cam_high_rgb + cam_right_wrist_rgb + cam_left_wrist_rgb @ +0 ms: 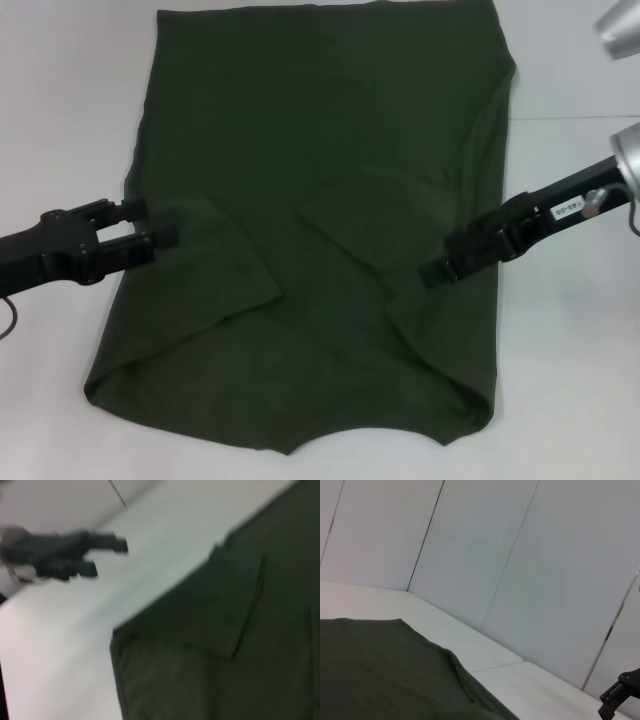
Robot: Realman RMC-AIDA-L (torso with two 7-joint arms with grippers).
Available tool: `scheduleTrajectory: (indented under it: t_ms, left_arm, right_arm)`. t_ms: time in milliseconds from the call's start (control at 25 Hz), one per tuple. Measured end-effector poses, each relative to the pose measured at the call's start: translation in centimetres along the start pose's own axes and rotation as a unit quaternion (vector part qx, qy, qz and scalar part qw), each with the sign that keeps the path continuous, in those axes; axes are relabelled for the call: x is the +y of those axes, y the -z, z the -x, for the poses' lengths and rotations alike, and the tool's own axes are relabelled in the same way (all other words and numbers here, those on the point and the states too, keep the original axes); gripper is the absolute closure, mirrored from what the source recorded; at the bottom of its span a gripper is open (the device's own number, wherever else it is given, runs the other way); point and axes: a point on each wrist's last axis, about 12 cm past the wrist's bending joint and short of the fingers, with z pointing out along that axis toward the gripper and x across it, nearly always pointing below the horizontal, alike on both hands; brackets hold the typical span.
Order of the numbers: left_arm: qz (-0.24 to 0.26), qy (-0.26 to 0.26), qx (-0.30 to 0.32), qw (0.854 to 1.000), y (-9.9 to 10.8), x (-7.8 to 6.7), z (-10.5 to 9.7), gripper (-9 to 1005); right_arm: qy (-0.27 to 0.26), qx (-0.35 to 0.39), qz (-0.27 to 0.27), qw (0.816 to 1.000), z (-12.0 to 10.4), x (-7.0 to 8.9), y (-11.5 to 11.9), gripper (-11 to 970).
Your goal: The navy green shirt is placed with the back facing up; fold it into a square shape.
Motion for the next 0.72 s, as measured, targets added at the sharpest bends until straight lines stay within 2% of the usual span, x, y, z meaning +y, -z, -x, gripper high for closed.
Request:
scheduleTrajectory:
  t_ms: [160,360,640,720]
  left_arm:
    - [0.000,-0.005,0.012,1.000,-0.1,0.0,-0.3,234]
    - [0.001,-0.011,0.018,1.000,0.0,-0.1,-0.6,233]
    - [0.001,-0.017,0.019,1.000,-0.1,-0.1,-0.7,233]
    - [0.000,-0.018,0.018,1.000,-0.2,-0.1,-0.7,233]
  right_arm:
    - [0.001,0.053,-0.018,0.998,0.4,0.3,-1.3,25]
    - [0.024,0.080,-0.060,0.995,0.6,-0.1,-2.7,25]
    - [0.113,0.083,-0.074,0.987,0.8,-0.3,-3.5,26]
    - [0.155,0.088,-0.069,0.982,0.8,-0.2,-3.7,26]
